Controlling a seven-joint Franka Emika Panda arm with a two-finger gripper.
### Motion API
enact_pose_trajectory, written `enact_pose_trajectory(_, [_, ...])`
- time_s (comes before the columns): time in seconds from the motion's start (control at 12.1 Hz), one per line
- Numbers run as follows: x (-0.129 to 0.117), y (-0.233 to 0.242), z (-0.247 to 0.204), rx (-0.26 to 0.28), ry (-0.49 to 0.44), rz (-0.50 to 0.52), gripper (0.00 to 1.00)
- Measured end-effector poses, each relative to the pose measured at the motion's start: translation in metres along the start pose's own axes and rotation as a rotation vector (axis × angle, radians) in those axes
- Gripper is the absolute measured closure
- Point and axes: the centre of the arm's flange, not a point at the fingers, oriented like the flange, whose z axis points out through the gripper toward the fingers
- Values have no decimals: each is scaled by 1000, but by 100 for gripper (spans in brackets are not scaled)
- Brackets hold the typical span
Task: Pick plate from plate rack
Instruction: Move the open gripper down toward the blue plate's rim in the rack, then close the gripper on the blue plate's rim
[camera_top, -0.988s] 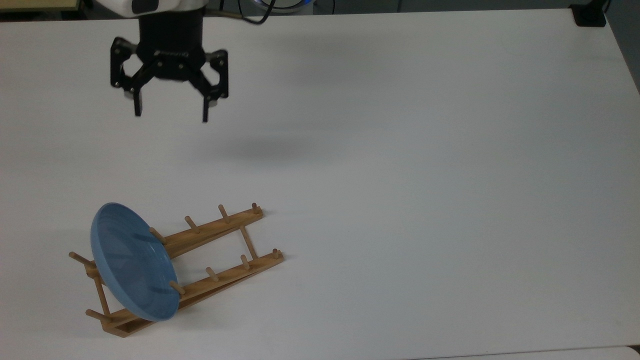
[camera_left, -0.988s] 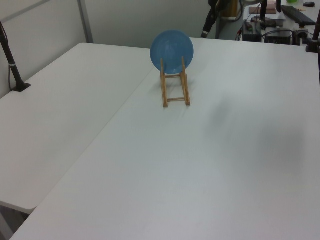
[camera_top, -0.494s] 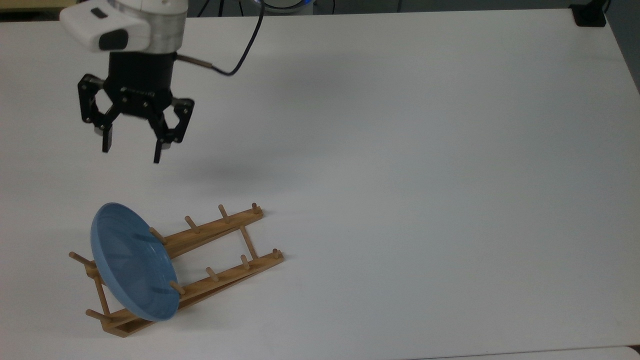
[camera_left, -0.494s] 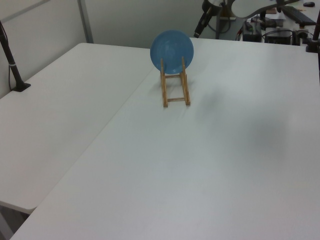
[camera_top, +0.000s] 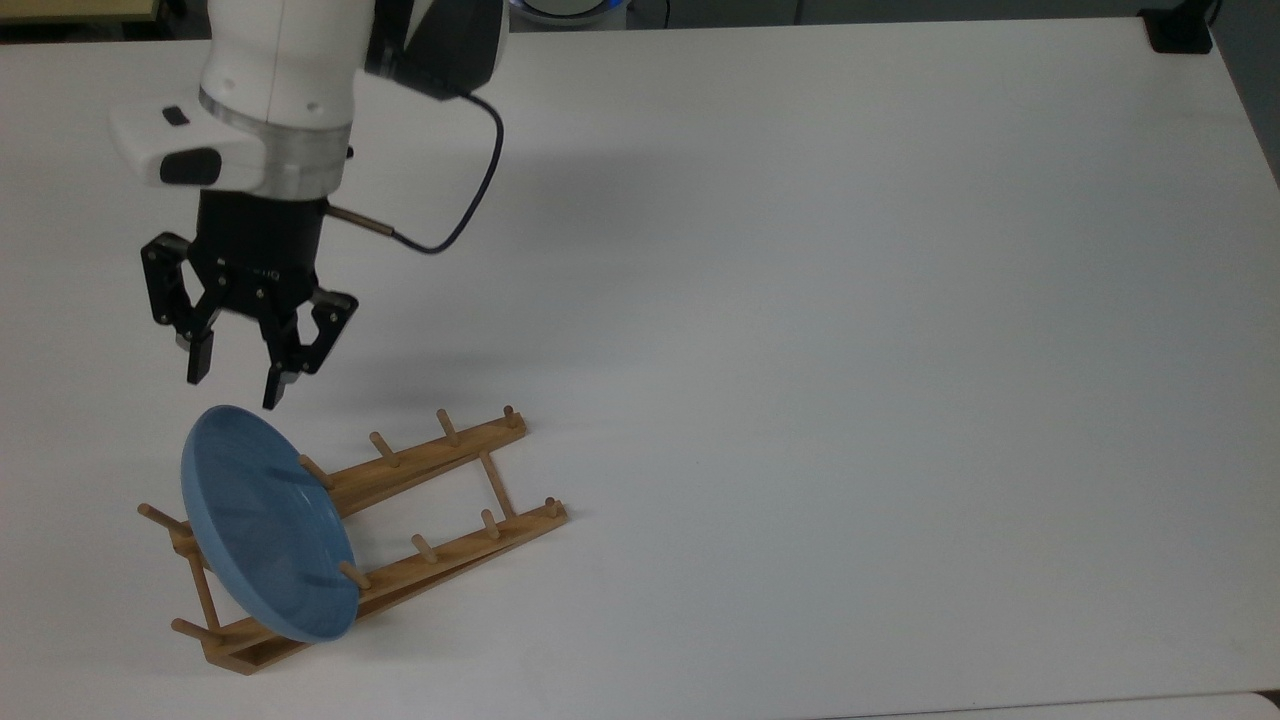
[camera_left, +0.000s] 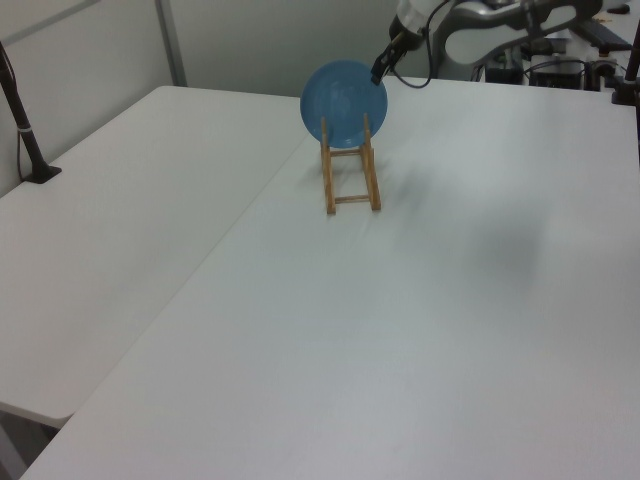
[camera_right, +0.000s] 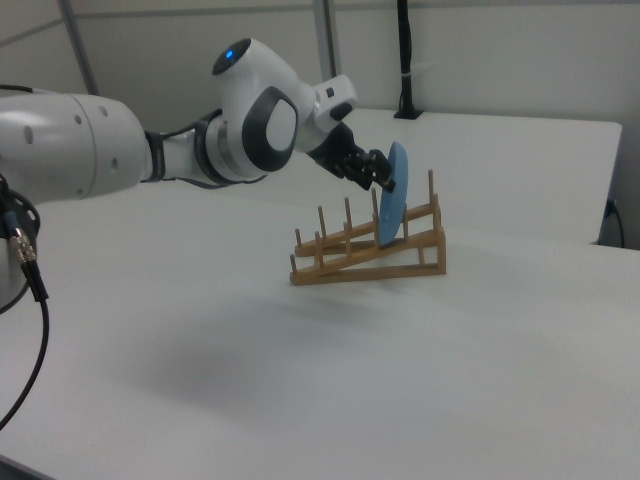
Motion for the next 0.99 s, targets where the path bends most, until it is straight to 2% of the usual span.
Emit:
enact_pose_trajectory(0.16, [1,0,12,-9,21,17,45])
enact_pose_trajectory(0.41, [7,5,15,-16,32,28,54])
enact_pose_trajectory(0.49, [8,6,16,-17,34,29,63])
enact_pose_trajectory(0.66, [8,8,18,-19,35,33,68])
enact_pose_trajectory(0.74, [9,10,18,-21,35,35,76])
enact_pose_trajectory(0.99, [9,15,18,-28,36,35,80])
